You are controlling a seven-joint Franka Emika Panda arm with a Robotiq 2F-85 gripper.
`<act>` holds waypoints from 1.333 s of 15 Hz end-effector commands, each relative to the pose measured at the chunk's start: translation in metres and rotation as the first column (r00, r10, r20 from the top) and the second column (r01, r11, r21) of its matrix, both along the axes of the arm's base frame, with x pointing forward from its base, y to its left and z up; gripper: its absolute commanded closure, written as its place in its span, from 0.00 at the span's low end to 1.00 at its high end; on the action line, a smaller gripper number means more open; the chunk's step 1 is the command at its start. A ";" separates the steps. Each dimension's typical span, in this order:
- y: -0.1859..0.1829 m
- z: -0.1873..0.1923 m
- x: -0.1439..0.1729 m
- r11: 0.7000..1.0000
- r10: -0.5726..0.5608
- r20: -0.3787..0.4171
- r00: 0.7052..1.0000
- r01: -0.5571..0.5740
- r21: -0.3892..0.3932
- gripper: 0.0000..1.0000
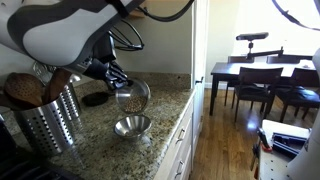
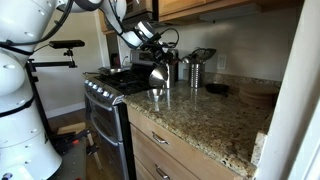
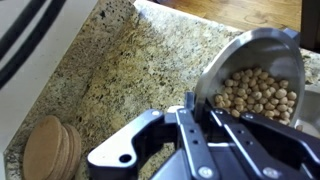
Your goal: Pour some contents from the silver bowl on the right to the one on the left.
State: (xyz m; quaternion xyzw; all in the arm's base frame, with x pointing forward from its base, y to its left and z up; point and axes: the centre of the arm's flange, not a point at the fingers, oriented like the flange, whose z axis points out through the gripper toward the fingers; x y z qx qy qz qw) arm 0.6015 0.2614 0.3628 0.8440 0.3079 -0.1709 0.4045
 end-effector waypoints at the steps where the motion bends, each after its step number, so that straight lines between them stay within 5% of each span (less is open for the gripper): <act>1: 0.015 -0.005 0.000 0.999 -0.024 0.012 1.000 0.025 -0.026 0.93; 20: 0.027 -0.033 -0.001 0.993 -0.038 0.032 0.999 0.041 -0.110 0.93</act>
